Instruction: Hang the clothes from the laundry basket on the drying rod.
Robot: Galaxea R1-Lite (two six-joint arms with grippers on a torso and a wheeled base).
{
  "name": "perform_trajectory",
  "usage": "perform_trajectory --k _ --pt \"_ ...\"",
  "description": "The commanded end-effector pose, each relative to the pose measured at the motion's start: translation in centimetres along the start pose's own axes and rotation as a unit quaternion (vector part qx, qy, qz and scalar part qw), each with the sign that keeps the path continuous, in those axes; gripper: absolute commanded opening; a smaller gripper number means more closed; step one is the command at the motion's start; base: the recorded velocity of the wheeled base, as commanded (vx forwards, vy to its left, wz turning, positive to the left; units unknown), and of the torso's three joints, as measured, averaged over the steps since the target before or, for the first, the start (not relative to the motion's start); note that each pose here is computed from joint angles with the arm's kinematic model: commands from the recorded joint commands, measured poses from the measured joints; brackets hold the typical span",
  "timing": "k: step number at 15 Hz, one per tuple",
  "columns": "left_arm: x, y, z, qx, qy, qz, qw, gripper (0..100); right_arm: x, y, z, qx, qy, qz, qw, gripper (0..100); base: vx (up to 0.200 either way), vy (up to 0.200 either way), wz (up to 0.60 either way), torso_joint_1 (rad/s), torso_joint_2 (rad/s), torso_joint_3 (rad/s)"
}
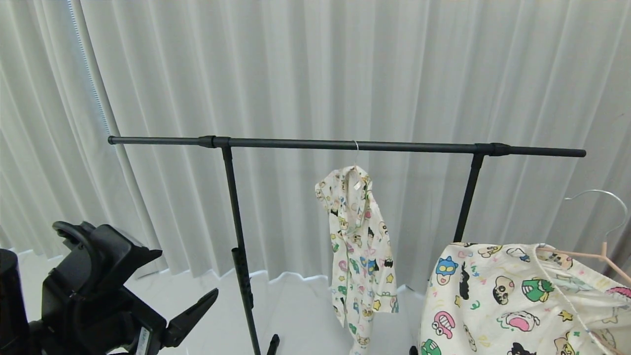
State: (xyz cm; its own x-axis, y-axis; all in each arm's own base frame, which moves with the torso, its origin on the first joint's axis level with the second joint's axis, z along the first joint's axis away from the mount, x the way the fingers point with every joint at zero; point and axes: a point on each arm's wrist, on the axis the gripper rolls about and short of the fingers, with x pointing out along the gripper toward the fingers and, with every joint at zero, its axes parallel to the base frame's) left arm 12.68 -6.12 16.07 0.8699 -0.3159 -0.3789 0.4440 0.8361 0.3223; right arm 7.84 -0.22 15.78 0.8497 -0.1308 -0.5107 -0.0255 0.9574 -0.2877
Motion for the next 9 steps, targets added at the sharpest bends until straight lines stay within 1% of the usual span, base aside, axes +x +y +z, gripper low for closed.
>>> perform_trajectory --k 1,2,3,5,7,9 --pt "-0.1 -0.6 0.2 0.010 -0.007 -0.020 0.9997 100 0.8 0.1 0.3 0.000 0.018 0.005 0.9998 0 0.200 0.000 0.00 0.002 0.00 0.002" --pt "-0.1 -0.8 0.3 0.012 -0.010 -0.026 0.9995 100 1.1 0.1 0.4 0.005 0.020 0.006 0.9998 0 0.200 0.000 0.00 0.002 0.01 0.007" --pt "0.0 -0.9 0.3 0.014 -0.009 -0.029 0.9994 100 1.5 0.0 0.8 0.007 0.012 0.005 0.9999 0 0.200 0.000 0.00 0.002 0.00 0.002" --pt "0.0 -0.9 0.3 0.014 -0.009 -0.030 0.9994 100 2.2 0.1 1.3 0.005 0.007 0.008 0.9999 0 0.200 0.000 0.00 0.000 0.01 -0.002" --pt "0.0 -1.0 0.2 0.013 -0.008 -0.030 0.9994 100 2.6 0.9 2.0 0.005 -0.007 0.037 0.9993 0 0.200 0.000 0.00 0.002 0.00 -0.002" --pt "0.0 -1.0 0.1 0.014 -0.006 -0.031 0.9994 100 3.1 1.8 2.6 0.013 -0.012 0.066 0.9976 0 0.200 0.000 0.00 0.007 0.00 0.000"
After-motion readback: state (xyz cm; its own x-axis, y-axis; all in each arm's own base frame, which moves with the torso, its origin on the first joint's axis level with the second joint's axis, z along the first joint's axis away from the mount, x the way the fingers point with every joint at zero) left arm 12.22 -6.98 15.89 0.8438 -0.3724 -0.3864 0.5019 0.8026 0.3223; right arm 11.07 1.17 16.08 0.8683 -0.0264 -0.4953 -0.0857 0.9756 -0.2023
